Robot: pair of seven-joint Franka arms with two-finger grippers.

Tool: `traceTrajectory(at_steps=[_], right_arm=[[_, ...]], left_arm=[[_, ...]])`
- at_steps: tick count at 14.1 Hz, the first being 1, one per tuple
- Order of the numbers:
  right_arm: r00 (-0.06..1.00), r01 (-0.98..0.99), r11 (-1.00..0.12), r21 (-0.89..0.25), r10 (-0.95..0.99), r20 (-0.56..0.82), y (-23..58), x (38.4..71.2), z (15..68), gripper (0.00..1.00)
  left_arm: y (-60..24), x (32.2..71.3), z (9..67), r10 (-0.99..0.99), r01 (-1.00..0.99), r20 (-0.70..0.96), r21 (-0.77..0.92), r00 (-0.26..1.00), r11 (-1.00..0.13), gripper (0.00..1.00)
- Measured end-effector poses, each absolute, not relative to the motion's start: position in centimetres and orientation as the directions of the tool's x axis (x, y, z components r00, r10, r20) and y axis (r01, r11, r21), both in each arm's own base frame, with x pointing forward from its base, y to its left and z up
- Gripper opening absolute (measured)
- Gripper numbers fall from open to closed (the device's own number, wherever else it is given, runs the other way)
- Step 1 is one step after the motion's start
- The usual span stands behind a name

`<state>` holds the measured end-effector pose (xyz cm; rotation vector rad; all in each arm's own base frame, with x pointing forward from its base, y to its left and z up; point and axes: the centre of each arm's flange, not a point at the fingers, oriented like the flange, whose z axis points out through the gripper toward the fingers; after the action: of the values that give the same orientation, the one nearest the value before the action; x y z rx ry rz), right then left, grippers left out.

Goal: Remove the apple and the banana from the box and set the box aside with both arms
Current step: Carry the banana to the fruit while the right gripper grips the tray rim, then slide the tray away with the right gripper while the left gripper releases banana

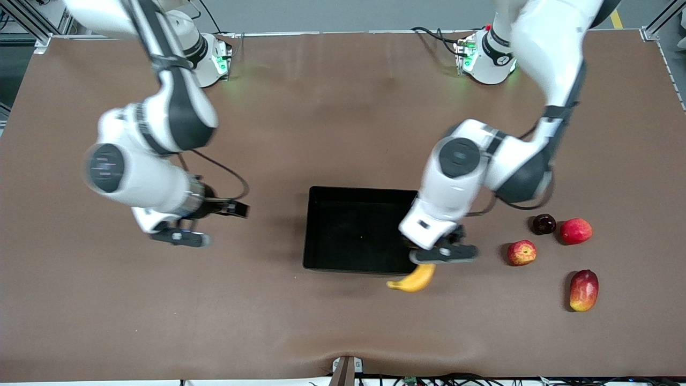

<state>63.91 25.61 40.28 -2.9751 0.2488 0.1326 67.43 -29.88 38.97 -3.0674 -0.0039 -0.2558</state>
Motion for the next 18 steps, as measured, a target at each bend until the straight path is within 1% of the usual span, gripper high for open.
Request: traceTrajectory(at_steps=[3, 6, 7, 8, 9, 11, 12, 13, 14, 16, 17, 18], right_arm=[[0.991, -0.132, -0.981, -0.144, -0.126, -0.047, 30.0, 63.9, 35.6, 1.00], [0.995, -0.090, -0.989, -0.115, -0.084, -0.053, 33.5, 62.9, 29.9, 1.00], [0.996, -0.080, -0.991, -0.109, -0.075, -0.051, 34.5, 62.6, 28.7, 0.96], [0.996, -0.082, -0.991, -0.108, -0.078, -0.046, 35.4, 62.2, 27.9, 0.96], [0.994, -0.100, -0.989, -0.108, -0.096, -0.042, 36.4, 61.8, 27.5, 0.93], [0.992, -0.122, -0.987, -0.107, -0.118, -0.040, 37.7, 61.1, 27.2, 0.93], [0.992, -0.126, -0.986, -0.107, -0.122, -0.041, 38.1, 60.8, 27.2, 0.87], [0.992, -0.126, -0.986, -0.106, -0.122, -0.042, 38.3, 60.7, 27.1, 0.87], [0.992, -0.124, -0.987, -0.105, -0.120, -0.043, 38.4, 60.6, 27.0, 0.81], [0.992, -0.122, -0.987, -0.105, -0.119, -0.039, 38.6, 60.6, 26.5, 0.57], [0.992, -0.122, -0.987, -0.105, -0.119, -0.036, 38.6, 60.6, 26.2, 0.48], [0.992, -0.122, -0.987, -0.106, -0.119, -0.033, 38.7, 60.6, 26.1, 0.37]], left_arm=[[-22.1, 69.0, 36.9, -0.105, -0.099, 0.044, -0.136, 0.993, -0.986, 0.36], [-11.4, 70.8, 34.3, -0.196, -0.200, -0.047, -0.144, 0.980, -0.969, 0.36], [-7.9, 71.2, 33.7, -0.227, -0.234, -0.064, -0.138, 0.972, -0.962, 0.36], [-5.0, 71.6, 33.2, -0.265, -0.273, -0.071, -0.136, 0.962, -0.952, 0.36], [-2.7, 71.9, 32.7, -0.299, -0.307, -0.075, -0.138, 0.951, -0.942, 0.36], [0.0, 72.4, 31.5, -0.342, -0.347, -0.061, -0.140, 0.938, -0.927, 0.36], [0.7, 72.6, 30.9, -0.350, -0.353, -0.048, -0.139, 0.935, -0.925, 0.36], [1.5, 72.8, 30.0, -0.345, -0.347, -0.039, -0.137, 0.938, -0.928, 0.36], [2.5, 72.9, 29.0, -0.335, -0.336, -0.029, -0.133, 0.942, -0.932, 0.36], [4.4, 73.2, 26.9, -0.321, -0.321, -0.012, -0.121, 0.947, -0.940, 0.36], [4.8, 73.2, 25.8, -0.317, -0.316, -0.007, -0.114, 0.948, -0.942, 0.36], [4.9, 73.3, 24.8, -0.316, -0.315, -0.002, -0.108, 0.949, -0.943, 0.36]])
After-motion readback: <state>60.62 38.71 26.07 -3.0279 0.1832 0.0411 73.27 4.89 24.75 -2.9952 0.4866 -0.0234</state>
